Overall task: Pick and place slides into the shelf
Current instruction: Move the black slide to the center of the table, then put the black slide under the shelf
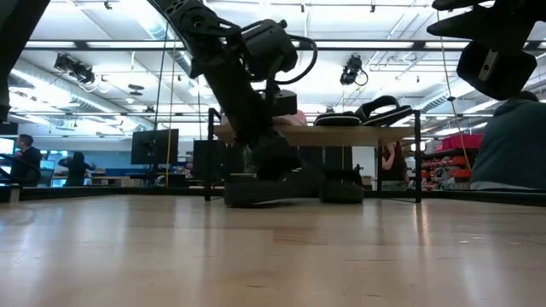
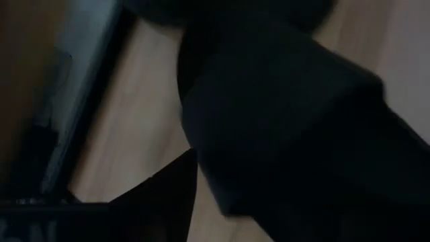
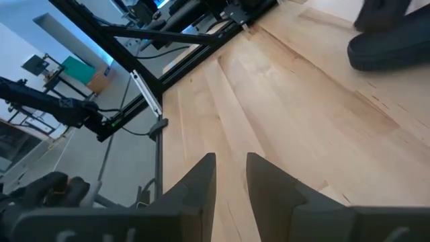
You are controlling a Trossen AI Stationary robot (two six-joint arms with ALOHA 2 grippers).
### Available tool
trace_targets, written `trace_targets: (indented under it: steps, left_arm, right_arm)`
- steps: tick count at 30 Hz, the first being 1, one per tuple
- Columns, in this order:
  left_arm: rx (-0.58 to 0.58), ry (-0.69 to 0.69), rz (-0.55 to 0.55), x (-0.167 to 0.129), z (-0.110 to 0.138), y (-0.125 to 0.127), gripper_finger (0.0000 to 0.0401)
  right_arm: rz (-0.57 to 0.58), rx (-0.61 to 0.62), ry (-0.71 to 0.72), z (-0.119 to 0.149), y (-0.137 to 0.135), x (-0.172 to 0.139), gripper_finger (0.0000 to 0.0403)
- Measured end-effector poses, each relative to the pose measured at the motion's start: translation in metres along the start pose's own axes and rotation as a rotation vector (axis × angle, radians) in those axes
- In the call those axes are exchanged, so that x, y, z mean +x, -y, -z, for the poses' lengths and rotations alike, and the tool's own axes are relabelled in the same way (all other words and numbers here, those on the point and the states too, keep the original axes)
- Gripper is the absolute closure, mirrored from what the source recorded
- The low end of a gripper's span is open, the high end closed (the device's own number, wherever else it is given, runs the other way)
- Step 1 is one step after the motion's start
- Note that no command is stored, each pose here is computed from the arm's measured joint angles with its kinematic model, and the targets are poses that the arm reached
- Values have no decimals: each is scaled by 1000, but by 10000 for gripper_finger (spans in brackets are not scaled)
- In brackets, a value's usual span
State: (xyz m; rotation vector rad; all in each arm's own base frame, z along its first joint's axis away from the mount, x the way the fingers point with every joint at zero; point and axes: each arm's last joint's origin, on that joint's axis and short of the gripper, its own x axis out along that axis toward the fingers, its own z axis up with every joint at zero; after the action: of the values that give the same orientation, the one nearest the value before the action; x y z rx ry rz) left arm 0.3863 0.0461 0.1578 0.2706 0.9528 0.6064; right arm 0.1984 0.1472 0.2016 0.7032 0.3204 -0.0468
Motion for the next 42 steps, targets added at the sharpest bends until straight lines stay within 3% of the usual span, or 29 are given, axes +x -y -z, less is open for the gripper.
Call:
trace_targets:
  steps: [5, 18, 26, 29, 34, 42]
  left_arm:
    - [34, -39, 15, -12, 7, 18, 196]
    - [91, 34, 19, -40, 7, 52, 269]
    - [68, 102, 34, -79, 2, 58, 301]
    - [21, 132, 105, -92, 1, 64, 308]
    - [7, 119, 400, -100, 3, 85, 328]
    - [34, 189, 516, -90, 5, 118, 394]
  right_arm:
    - [0, 0, -1, 0, 0, 0, 313]
    - [1, -1, -1, 0, 0, 0, 313]
    - [9, -5, -6, 1, 1, 0, 313]
    - [11, -7, -8, 1, 1, 0, 313]
    - [12, -9, -8, 1, 1, 0, 313]
    - [12, -11, -9, 1, 1, 0, 313]
